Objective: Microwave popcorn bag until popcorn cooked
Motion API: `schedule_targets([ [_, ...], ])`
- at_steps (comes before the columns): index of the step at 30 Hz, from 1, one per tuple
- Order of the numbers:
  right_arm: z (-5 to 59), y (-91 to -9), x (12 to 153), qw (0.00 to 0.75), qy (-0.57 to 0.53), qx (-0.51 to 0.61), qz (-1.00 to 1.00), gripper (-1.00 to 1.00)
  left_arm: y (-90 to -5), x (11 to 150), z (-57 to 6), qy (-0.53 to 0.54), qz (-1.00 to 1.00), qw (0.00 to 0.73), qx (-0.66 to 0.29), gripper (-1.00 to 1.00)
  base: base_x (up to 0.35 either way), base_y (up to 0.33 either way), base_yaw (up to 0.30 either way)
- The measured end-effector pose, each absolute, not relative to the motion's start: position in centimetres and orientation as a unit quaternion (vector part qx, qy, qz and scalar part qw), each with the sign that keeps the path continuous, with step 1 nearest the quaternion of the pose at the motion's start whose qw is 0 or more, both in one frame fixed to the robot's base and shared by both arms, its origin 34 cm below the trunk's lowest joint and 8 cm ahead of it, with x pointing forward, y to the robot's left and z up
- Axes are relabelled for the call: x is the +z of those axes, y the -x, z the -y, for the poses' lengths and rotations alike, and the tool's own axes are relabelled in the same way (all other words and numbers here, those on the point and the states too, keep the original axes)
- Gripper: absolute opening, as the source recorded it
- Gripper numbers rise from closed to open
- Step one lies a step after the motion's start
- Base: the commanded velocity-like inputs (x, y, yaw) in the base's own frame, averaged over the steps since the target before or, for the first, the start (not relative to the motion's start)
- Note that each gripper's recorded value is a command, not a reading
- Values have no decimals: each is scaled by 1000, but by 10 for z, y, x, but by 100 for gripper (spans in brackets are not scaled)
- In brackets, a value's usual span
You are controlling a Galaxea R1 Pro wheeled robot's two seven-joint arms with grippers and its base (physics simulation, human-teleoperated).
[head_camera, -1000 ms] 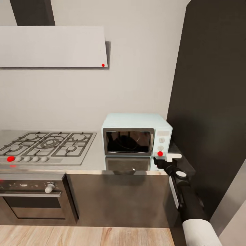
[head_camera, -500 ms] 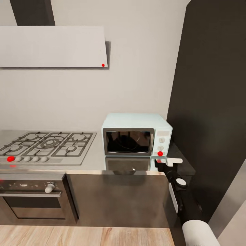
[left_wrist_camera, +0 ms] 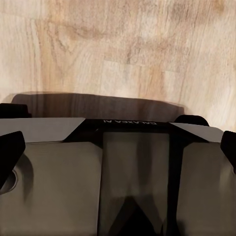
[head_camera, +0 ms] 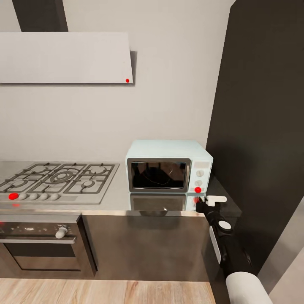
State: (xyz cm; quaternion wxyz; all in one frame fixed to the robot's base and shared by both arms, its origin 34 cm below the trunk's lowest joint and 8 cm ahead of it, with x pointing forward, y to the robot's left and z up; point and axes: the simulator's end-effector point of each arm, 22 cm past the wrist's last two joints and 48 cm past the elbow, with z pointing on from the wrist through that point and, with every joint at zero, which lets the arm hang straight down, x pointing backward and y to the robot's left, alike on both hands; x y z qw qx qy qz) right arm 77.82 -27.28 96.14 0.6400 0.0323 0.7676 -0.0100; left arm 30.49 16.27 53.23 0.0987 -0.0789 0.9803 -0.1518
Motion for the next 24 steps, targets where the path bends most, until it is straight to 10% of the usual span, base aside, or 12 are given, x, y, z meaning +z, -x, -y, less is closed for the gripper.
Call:
schedule_targets([
  [24, 322, -774, 956, 617, 3, -39, -786, -100, -305, 532, -163, 79, -980, 99, -152, 100, 0, 0, 0],
])
